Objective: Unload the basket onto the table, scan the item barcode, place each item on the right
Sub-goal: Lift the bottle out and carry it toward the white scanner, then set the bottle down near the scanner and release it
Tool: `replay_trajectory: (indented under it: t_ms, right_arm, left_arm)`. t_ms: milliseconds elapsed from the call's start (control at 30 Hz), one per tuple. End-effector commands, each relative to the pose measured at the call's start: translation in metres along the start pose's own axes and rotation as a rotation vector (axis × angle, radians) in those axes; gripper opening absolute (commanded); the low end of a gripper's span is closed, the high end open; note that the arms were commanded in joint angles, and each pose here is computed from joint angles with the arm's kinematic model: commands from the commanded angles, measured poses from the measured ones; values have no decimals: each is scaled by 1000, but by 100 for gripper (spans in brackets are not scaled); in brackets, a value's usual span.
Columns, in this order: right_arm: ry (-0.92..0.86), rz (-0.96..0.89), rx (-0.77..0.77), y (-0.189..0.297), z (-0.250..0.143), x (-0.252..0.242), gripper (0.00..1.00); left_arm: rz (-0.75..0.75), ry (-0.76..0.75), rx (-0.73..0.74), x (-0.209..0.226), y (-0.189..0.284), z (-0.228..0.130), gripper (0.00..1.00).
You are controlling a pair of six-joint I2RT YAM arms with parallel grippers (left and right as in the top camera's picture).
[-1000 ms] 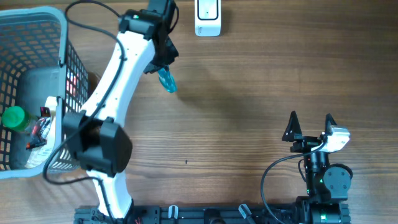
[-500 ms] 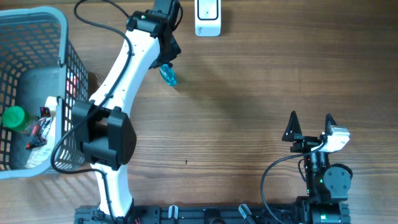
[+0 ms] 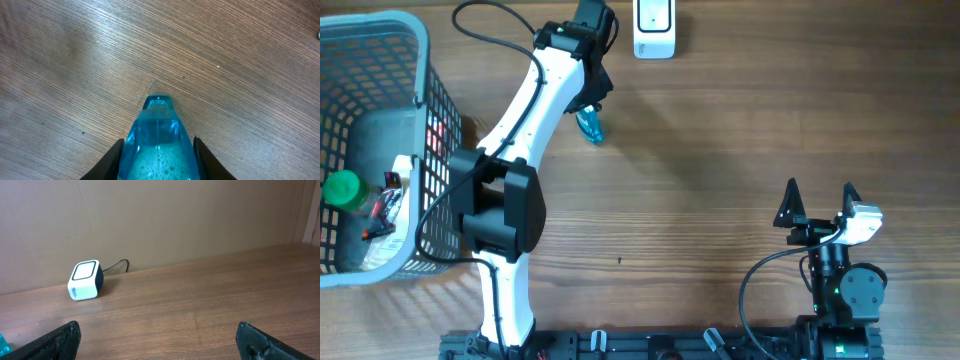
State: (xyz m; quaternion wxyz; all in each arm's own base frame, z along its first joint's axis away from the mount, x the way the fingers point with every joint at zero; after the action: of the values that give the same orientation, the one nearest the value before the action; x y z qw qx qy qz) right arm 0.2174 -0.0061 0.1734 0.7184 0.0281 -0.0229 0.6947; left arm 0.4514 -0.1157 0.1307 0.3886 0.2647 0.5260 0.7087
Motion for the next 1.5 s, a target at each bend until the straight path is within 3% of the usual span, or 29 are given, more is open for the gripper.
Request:
replay_trajectory:
  t_ms: [0, 233, 667, 1033, 1300, 1467]
  right_arm:
    - [18, 21, -11, 1, 2, 3, 100]
    - [18, 21, -11, 1, 2, 3, 100]
    - [18, 21, -11, 1, 2, 3, 100]
    - [18, 21, -11, 1, 2, 3, 100]
    - [18, 21, -11, 1, 2, 3, 100]
    - [18, 21, -11, 1, 2, 3, 100]
  left_arm:
    - [21, -9, -23, 3, 3, 4, 34]
    - [36, -83, -13, 6, 3, 2, 30]
    - [-82, -520, 71, -8, 4, -12, 25]
    - [-499, -749, 264, -48, 25, -55, 28]
    - [-520, -901, 261, -44, 26, -61, 34]
    - [-429, -971, 211, -34, 19, -52, 34]
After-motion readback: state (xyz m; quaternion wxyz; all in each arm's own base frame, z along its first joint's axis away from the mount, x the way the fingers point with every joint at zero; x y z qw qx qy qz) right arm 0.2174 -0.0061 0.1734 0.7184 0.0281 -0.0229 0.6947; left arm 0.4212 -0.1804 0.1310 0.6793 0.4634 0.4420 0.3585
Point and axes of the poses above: each gripper's point midway between its finger pads, its own y axis back along the fingers, its own x axis along the line the jaws close on, z = x × y, the point moved 3 cm from there along y, back along the fingers, and after that the axes turned 6 degrees about y, right-handed, at the moved point
